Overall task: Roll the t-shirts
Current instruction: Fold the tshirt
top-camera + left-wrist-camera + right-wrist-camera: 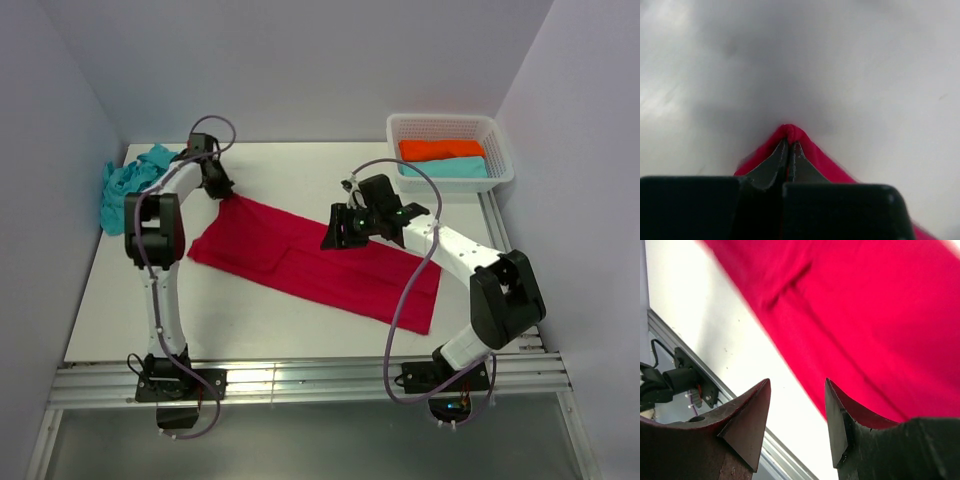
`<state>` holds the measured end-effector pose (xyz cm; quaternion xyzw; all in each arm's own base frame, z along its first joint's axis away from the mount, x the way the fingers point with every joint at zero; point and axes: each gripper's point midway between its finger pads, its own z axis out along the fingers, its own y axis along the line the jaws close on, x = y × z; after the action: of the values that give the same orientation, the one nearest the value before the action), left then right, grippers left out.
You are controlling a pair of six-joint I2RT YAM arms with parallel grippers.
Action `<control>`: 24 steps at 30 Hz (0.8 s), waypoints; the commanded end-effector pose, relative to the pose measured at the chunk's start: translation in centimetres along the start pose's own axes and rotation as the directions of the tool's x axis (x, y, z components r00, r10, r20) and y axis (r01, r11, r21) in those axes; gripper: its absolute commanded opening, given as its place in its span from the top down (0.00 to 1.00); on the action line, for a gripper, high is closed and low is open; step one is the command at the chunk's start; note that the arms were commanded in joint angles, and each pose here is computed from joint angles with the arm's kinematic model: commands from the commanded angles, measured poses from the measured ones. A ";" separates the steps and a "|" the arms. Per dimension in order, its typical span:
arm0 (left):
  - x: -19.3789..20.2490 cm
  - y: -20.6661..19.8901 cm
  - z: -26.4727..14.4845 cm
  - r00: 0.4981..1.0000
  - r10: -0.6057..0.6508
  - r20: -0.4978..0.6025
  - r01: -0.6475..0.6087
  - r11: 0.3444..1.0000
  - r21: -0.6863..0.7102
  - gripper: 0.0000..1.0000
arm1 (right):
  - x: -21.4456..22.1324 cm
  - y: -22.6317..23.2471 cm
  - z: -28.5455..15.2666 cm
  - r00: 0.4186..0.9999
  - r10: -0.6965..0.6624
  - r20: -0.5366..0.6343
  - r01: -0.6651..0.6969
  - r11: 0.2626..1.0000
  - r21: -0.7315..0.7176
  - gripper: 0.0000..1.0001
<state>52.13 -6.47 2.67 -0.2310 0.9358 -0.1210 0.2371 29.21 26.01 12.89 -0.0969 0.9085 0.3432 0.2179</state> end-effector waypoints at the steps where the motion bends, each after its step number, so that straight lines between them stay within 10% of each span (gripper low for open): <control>1: -2.2 -7.6 2.2 0.986 0.125 0.107 -0.138 0.982 0.126 1.00 | -0.8 0.2 -1.3 0.999 0.015 0.041 -0.015 1.000 -0.004 0.45; 5: -5.4 -14.4 1.2 0.969 0.140 0.201 -0.189 0.950 0.249 0.99 | -1.3 -0.1 -1.6 0.998 0.040 0.050 -0.039 0.999 -0.009 0.45; 8: -8.7 -15.1 -1.1 0.962 0.084 0.258 -0.160 0.944 0.287 0.19 | -1.7 -0.5 -1.5 0.998 0.043 0.049 -0.042 0.999 -0.003 0.44; 9: -9.3 -15.0 -2.0 0.958 0.069 0.277 -0.154 0.942 0.298 0.12 | -1.9 -0.6 -1.6 0.998 0.043 0.053 -0.043 0.999 0.005 0.44; 17: -9.2 -6.8 -12.1 0.937 0.033 0.346 -0.089 0.985 0.146 0.12 | -3.1 -5.3 -3.1 0.987 0.111 0.119 -0.131 0.976 0.176 0.44; 24: 0.9 -1.1 -12.7 0.978 -0.094 0.185 0.077 0.992 0.098 0.14 | 0.5 -14.8 -8.3 0.918 0.302 0.257 -0.392 0.787 0.476 0.45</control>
<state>48.98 -4.68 17.02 -0.2488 0.8800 -0.1396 0.3798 32.29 14.64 10.18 0.0839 0.9465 0.2022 0.2371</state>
